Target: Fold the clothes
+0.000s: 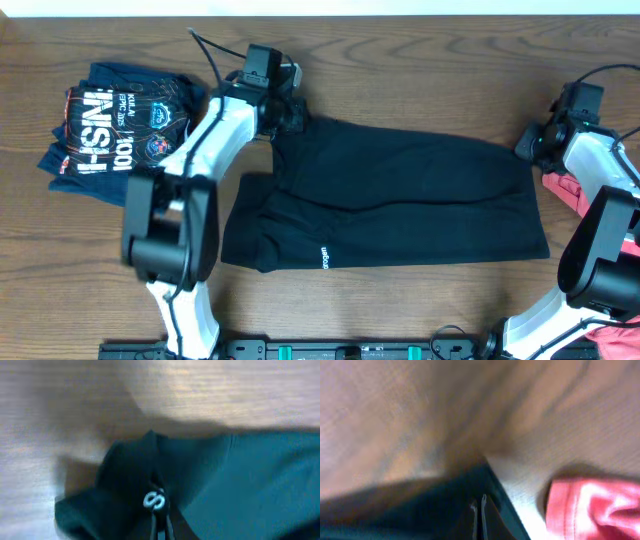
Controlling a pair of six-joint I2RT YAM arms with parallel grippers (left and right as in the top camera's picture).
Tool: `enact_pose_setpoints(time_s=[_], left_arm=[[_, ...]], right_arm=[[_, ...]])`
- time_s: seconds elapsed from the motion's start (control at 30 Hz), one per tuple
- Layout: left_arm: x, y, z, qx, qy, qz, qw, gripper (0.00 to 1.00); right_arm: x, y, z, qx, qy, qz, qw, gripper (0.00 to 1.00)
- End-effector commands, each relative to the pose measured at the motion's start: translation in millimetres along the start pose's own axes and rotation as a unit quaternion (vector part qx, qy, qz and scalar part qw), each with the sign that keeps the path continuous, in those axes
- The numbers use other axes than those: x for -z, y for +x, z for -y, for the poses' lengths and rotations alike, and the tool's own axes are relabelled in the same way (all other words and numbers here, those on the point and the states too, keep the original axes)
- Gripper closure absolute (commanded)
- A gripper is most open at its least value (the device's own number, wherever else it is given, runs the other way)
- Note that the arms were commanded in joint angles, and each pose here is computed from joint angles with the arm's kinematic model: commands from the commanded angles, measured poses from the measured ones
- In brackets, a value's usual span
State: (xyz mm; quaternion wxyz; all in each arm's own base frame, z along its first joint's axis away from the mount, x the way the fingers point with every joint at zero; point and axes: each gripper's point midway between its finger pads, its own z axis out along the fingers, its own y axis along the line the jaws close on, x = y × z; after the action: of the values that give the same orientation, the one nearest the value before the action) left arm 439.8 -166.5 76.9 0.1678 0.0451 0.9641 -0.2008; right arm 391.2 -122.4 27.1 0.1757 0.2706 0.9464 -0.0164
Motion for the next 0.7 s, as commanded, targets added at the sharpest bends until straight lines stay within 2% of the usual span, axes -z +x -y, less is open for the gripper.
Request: enact_pose_setpoints(time_s=[0.0,0.27,0.47,0.67], left_arm=[[37,0,15,-0.006,0.007,0.007,1.000,0.94],[81,36,22,0.011,-0.004,-0.040,0.999,0.94],[94,85,15,0.049,-0.026,-0.133,0.990,0.94],[103,116,17,0.075,-0.041,-0.196,0.977,0.94]], right_arm=[[19,-2,5,-0.011,0.008,0.008,1.000,0.99],[68,17,17,-0.026,0.029,-0.009,0.999,0.99],[102,39,32,-0.025,0.060,-0.028,0.997,0.99],[110,54,48,-0.020,0.102,-0.052,0.993,0.99]])
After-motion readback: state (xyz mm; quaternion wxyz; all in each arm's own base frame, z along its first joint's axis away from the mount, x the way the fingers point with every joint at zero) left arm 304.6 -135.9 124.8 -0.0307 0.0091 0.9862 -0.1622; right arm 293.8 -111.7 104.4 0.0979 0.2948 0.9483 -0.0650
